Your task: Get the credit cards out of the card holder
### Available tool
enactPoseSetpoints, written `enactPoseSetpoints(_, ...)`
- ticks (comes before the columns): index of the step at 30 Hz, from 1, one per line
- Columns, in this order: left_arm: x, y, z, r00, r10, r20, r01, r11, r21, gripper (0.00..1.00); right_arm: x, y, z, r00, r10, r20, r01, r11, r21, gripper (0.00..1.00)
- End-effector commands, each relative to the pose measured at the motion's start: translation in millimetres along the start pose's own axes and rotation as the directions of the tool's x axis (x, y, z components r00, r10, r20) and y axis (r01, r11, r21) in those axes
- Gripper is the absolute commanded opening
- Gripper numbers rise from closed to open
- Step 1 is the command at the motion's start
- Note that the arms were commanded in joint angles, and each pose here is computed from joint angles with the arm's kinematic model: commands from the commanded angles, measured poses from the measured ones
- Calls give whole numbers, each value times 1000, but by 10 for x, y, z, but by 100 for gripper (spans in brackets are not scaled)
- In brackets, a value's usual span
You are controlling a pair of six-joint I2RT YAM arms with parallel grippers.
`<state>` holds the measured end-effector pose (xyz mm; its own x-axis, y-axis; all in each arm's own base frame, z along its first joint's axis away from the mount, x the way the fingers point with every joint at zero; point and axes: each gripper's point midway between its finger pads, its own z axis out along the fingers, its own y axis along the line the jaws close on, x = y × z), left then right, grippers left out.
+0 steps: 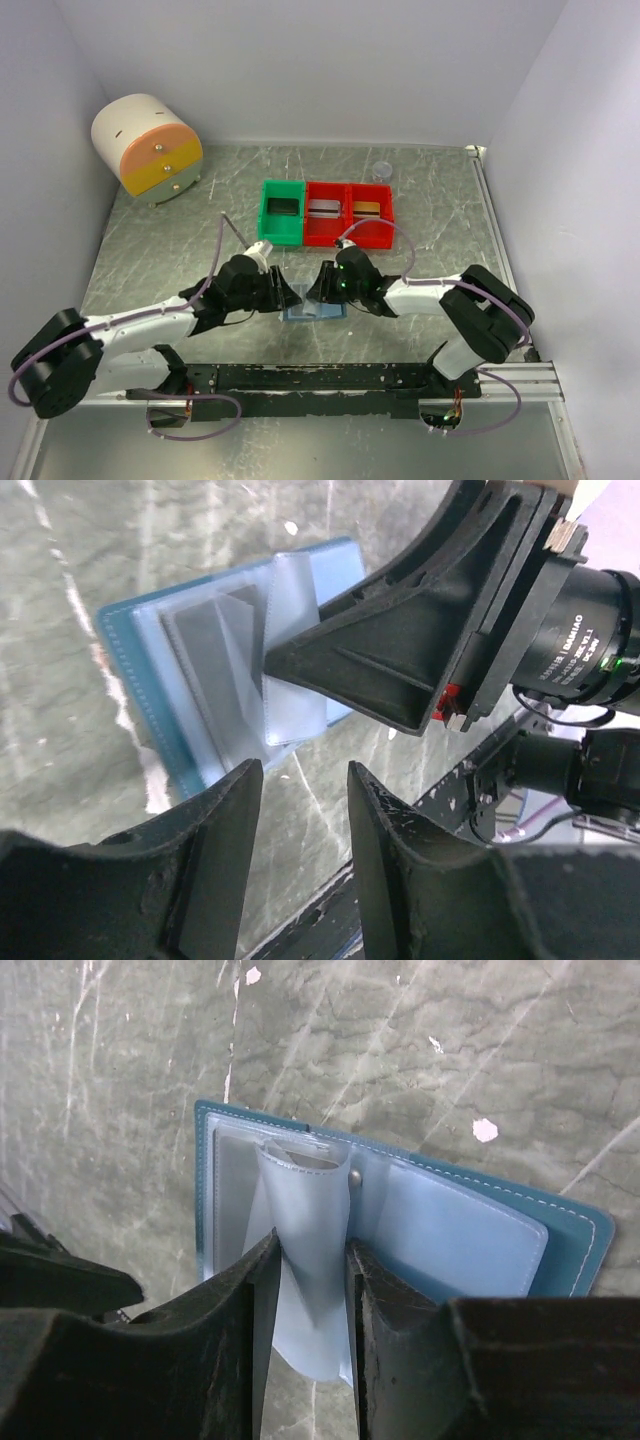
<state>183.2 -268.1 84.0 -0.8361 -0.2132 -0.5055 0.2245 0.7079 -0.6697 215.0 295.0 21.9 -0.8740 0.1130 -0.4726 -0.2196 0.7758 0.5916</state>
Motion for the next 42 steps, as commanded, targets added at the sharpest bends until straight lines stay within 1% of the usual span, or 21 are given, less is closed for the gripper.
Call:
enactPoseSetpoints(1, -5, -348, 123, 999, 11, -30, -5, 983, 184, 53, 92, -27, -45, 996, 83, -20, -84, 995, -45, 34)
enactPoseSetpoints(7, 71, -463, 319, 997, 2, -83, 20, 966, 260, 54, 137, -82, -61, 992, 122, -13, -122, 991, -55, 32)
enactPoseSetpoints(10, 95, -348, 390, 995, -21, -93, 39, 979, 201, 53, 140, -100, -61, 992, 129, -13, -129, 990, -52, 32)
enactPoseSetpoints(14, 120, -205, 399, 996, -34, -87, 46, 989, 139, 56, 135, -107, -67, 993, 118, -13, -118, 992, -44, 33)
enactPoseSetpoints(17, 147, -92, 429, 995, -50, -92, 58, 995, 82, 55, 124, -102, -77, 993, 121, -9, -121, 992, -46, 33)
enactPoseSetpoints(21, 108, -49, 397, 997, -65, -40, 68, 995, 79, 59, 119, -94, -75, 992, 128, -9, -128, 990, -52, 33)
enactPoseSetpoints(24, 94, 61, 431, 997, -68, -31, 69, 997, 17, 60, 117, -86, -69, 990, 142, -5, -142, 988, -65, 33)
enactPoseSetpoints(30, 189, 187, 533, 995, -70, -70, 68, 997, -37, 59, 125, -81, -87, 981, 196, 1, -195, 975, -104, 33)
enactPoseSetpoints(32, 236, 183, 552, 994, -74, -82, 73, 997, -16, 59, 130, -94, -98, 977, 214, 0, -212, 971, -114, 34)
enactPoseSetpoints(34, 273, 121, 568, 993, -73, -95, 76, 997, 33, 60, 121, -87, -110, 973, 230, 0, -228, 965, -132, 38)
enactPoseSetpoints(39, 339, 1, 610, 989, -60, -132, 76, 990, 118, 60, 82, -56, -144, 968, 252, 5, -248, 953, -173, 39)
enactPoseSetpoints(42, 326, -86, 612, 990, -54, -130, 75, 983, 168, 60, 57, -37, -166, 967, 255, 10, -249, 951, -184, 41)
